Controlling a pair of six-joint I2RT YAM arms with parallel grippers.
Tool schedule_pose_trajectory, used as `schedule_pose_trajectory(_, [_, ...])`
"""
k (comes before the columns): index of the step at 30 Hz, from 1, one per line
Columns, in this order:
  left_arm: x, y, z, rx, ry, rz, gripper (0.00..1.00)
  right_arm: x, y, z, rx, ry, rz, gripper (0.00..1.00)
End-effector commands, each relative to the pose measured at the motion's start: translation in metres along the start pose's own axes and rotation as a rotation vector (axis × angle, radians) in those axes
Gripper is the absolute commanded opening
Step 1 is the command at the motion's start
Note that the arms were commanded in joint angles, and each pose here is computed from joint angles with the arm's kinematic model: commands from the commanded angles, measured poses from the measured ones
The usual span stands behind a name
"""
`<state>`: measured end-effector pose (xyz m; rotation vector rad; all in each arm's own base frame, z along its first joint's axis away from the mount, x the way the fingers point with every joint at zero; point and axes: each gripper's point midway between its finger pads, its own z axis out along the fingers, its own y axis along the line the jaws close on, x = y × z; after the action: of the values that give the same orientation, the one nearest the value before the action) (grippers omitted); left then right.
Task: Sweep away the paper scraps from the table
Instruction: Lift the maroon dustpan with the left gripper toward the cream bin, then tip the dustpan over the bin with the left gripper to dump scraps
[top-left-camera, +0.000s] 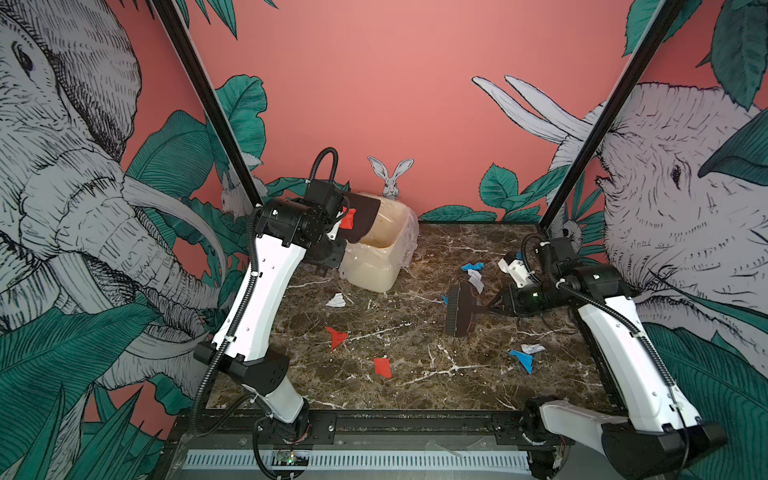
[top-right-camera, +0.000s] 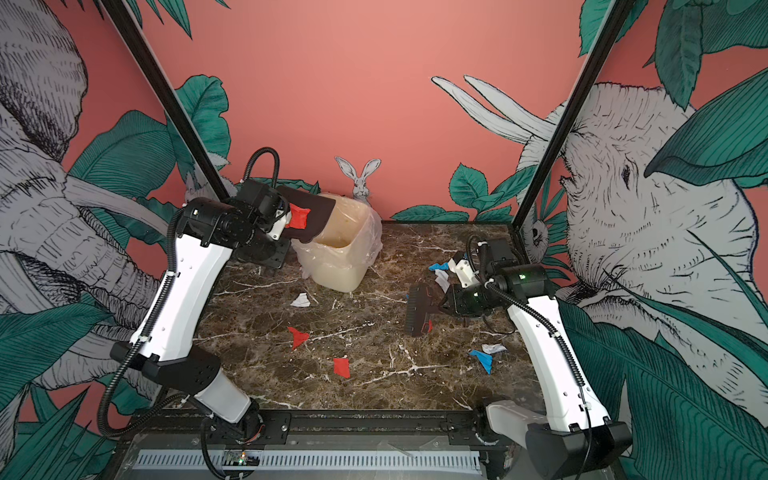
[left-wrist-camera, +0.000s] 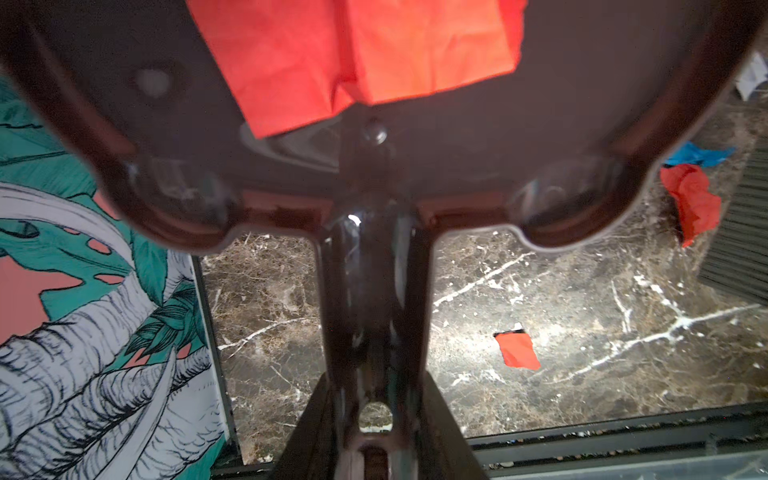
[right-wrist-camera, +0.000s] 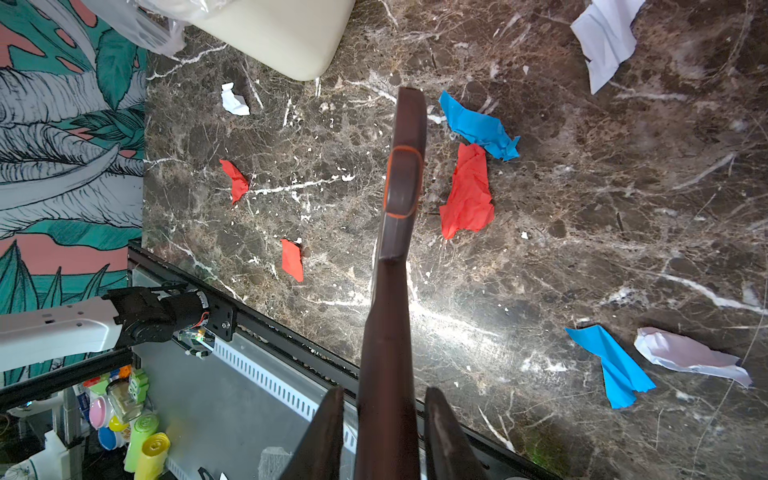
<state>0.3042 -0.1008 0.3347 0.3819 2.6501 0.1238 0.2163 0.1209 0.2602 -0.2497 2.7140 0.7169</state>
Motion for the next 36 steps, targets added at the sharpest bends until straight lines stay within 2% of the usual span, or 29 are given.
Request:
schedule_pose_trajectory(1, [0.029, 0.022, 0.002, -0.108, 0.161, 0.044, 0.0, -0.006, 0.008, -0.001, -0.047, -0.028, -0.032, 0.0])
schedule_pose_trajectory(5, [0.011, 0.03, 0.008, -0.165, 0.143, 0.053, 0.0, -0.003, 0.01, -0.001, -0.063, -0.031, -0.03, 0.0])
schedule_pose_trajectory(11, [0.005, 0.045, 0.023, -0.28, 0.194, 0.109, 0.0, 0.003, 0.014, -0.002, -0.086, -0.028, -0.019, 0.0])
schedule_pose_trajectory(18, [-0.006, 0.06, 0.01, -0.374, 0.146, 0.144, 0.0, 0.008, 0.017, 0.0, -0.113, -0.02, 0.001, 0.0])
schedule_pose_trajectory(24, [-0.013, 0.051, 0.021, -0.456, 0.183, 0.272, 0.0, 0.012, 0.022, 0.001, -0.126, -0.002, -0.002, 0.0])
schedule_pose_trajectory(27, [-0.018, 0.051, 0.024, -0.49, 0.186, 0.297, 0.0, 0.018, 0.024, 0.003, -0.129, 0.014, -0.003, 0.0])
schedule_pose_trajectory(36, [-0.042, 0.06, 0.01, -0.704, 0.161, 0.492, 0.0, 0.023, 0.028, 0.005, -0.138, 0.031, -0.013, 0.0])
